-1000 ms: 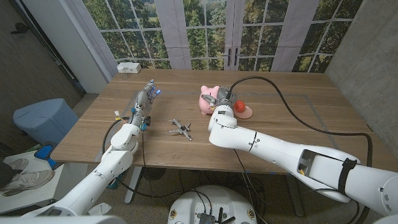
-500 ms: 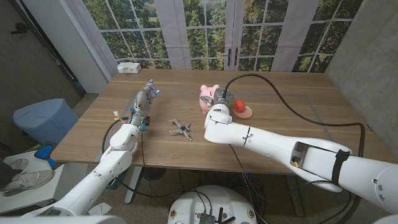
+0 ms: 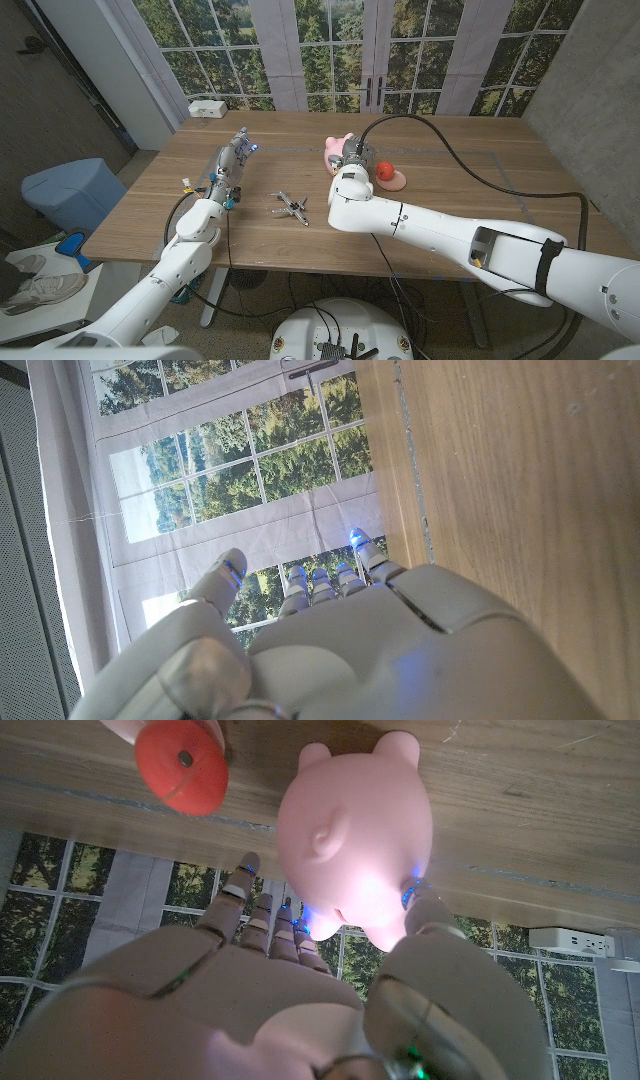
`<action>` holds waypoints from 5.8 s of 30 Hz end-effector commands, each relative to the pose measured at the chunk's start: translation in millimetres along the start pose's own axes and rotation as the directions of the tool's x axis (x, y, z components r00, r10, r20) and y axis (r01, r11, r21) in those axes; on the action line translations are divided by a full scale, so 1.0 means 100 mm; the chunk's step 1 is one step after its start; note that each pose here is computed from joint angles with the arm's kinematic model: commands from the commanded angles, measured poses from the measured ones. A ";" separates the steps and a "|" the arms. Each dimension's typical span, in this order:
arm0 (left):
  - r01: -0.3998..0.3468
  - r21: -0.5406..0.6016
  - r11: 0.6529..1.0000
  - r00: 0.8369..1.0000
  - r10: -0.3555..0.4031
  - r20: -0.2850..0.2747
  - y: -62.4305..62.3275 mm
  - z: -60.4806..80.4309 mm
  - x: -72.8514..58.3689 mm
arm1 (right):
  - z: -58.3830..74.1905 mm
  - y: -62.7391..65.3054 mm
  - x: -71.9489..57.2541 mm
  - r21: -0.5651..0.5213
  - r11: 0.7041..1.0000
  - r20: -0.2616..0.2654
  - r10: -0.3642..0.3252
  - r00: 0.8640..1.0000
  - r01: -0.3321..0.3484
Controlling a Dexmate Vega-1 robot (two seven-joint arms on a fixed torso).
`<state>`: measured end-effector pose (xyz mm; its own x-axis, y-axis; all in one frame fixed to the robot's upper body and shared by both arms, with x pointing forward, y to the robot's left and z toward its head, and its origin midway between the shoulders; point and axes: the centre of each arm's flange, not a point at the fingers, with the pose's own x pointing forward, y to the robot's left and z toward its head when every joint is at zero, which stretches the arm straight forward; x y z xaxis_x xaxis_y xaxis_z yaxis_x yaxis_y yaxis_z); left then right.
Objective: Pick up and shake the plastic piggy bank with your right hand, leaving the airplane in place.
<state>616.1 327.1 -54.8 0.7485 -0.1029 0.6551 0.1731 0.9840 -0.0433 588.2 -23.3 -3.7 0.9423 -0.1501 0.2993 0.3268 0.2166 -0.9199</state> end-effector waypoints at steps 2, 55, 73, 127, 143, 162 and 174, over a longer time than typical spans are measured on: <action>0.000 0.006 1.000 1.000 0.000 0.005 -0.01 0.03 0.00 | 0.00 -0.10 0.14 -0.058 0.998 -0.075 0.033 0.997 -0.037; -0.016 0.010 1.000 1.000 0.016 -0.003 -0.02 0.05 0.06 | 0.08 0.14 0.61 -0.171 0.983 -0.036 0.055 0.998 -0.060; -0.007 0.012 1.000 1.000 0.007 0.000 -0.03 0.06 0.10 | -0.08 0.02 0.49 -0.026 0.996 0.132 -0.080 0.988 0.084; -0.001 0.035 0.999 1.000 0.000 0.019 -0.08 0.16 0.16 | -0.61 -0.37 0.37 0.358 0.867 0.174 -0.428 0.887 0.347; 0.000 0.040 0.999 1.000 -0.001 0.022 -0.09 0.18 0.17 | -0.85 -0.50 0.44 0.478 0.807 0.107 -0.447 0.888 0.348; 0.003 0.046 0.999 1.000 -0.004 0.026 -0.14 0.20 0.18 | -1.21 -0.58 0.50 0.663 0.688 0.039 -0.426 0.904 0.296; 0.002 0.053 0.999 1.000 -0.004 0.028 -0.19 0.23 0.16 | -1.49 -0.60 0.50 0.747 0.555 -0.062 -0.489 0.870 0.365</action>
<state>613.4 314.4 -26.6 0.7303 -0.1017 0.6755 0.1439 0.9896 -0.0065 606.6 -161.7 33.7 0.7021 -0.2045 0.6821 0.5651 0.7429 -0.3589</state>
